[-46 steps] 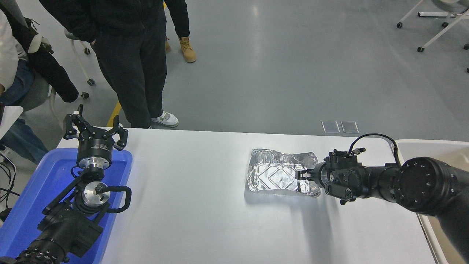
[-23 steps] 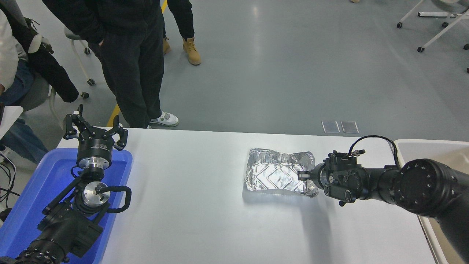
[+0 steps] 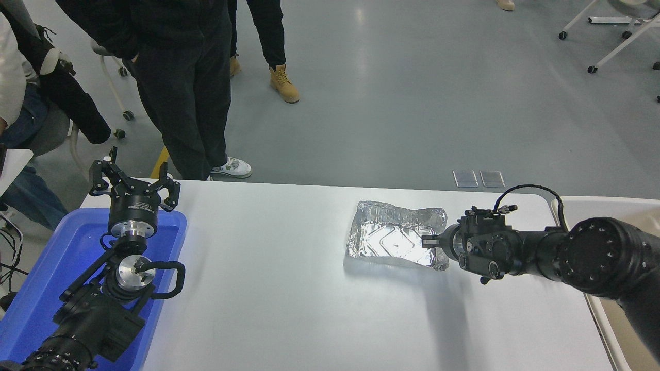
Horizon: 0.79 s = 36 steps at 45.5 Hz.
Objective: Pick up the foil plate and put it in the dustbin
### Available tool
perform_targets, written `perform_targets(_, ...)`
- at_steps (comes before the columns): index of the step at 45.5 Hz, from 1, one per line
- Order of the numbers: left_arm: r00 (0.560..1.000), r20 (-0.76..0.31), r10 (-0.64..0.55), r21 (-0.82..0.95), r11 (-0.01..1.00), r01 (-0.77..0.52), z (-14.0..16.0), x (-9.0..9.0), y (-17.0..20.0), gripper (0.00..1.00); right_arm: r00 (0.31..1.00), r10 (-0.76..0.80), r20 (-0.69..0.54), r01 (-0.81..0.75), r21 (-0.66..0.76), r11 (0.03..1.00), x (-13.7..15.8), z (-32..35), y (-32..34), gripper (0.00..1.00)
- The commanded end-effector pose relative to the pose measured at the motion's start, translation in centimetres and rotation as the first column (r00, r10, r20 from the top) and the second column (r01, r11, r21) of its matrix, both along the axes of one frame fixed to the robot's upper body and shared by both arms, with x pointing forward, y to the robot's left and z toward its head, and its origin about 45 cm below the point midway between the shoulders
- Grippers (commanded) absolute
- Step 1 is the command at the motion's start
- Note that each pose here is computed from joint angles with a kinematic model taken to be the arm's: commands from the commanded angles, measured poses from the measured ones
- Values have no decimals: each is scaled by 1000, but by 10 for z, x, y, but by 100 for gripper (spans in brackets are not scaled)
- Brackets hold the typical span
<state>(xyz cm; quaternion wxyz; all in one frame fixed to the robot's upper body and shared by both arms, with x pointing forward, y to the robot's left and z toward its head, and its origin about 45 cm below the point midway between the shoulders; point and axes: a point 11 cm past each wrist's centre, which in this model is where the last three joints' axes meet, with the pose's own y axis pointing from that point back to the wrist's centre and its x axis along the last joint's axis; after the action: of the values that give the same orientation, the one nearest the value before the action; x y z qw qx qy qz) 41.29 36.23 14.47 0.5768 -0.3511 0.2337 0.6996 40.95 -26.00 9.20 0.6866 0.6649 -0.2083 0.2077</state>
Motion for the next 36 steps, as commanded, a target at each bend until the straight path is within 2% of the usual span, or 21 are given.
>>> perform_targets(1, 1000, 0, -1, 2, 1000, 1, 0, 0, 1, 99, 1000, -1, -9, 1, 26, 1000, 15, 66, -8, 0)
perform_targets(18, 1000, -1, 1, 1, 1000, -1, 0, -1, 1, 99, 1000, 7, -7, -7, 76, 997, 27, 206, -15, 0)
perform_targets(36, 1000, -1, 1, 1, 1000, -1, 0, -1, 1, 99, 1000, 2, 30, -5, 77, 997, 21, 323, -27, 0)
